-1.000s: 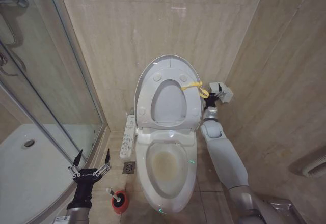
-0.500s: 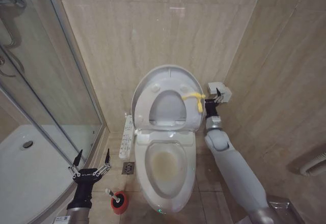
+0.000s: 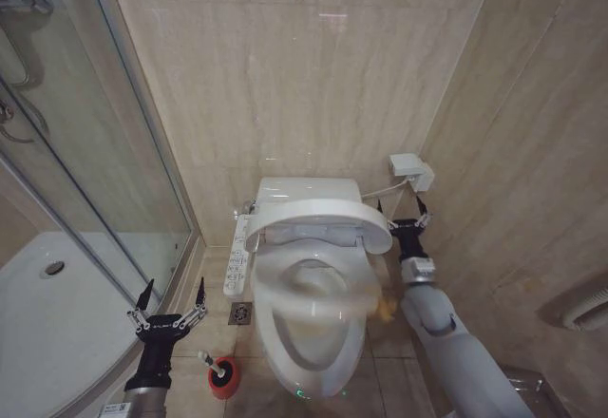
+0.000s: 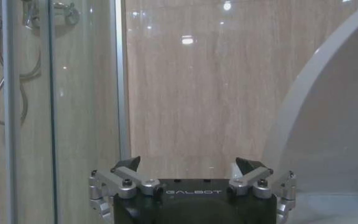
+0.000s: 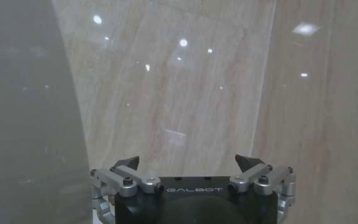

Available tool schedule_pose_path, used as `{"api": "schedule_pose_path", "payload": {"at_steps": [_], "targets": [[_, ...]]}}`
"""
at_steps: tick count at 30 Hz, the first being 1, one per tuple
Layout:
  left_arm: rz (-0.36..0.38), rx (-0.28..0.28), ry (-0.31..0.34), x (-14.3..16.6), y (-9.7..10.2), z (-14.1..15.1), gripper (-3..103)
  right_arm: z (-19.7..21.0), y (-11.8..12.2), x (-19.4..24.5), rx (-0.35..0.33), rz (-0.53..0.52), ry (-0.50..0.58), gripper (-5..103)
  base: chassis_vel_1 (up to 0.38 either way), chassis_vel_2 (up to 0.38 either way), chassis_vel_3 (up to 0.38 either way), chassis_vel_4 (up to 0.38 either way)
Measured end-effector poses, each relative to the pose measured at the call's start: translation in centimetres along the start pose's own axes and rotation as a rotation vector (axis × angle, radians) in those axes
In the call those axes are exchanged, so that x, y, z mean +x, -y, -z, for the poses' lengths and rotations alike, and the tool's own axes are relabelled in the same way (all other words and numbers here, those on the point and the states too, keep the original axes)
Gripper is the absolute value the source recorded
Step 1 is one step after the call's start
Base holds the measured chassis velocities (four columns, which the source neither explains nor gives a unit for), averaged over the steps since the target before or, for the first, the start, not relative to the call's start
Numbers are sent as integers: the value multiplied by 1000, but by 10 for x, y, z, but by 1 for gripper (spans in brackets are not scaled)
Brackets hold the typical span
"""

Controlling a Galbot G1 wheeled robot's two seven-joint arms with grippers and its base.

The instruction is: Open the toilet lid, clean the toilet bowl with a toilet brush, close the toilet lid, and flush.

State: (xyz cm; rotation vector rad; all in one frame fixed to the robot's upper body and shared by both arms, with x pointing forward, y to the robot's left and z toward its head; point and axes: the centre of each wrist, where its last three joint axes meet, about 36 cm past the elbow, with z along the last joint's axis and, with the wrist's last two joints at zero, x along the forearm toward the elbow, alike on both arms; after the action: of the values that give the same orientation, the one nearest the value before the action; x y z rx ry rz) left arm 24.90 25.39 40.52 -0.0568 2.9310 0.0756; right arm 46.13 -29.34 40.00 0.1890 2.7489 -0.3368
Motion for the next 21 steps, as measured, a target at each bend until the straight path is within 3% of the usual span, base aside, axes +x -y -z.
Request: {"api": "schedule_pose_path", "payload": {"at_steps": [14,21], "targets": [[0,0,0,0,0,0,100,35,-4,69,-63,-71,-57,100,0,0,0,0],[0,0,0,0,0,0,100,42,-4,92,-60,-99,-78,100,0,0,0,0]]}}
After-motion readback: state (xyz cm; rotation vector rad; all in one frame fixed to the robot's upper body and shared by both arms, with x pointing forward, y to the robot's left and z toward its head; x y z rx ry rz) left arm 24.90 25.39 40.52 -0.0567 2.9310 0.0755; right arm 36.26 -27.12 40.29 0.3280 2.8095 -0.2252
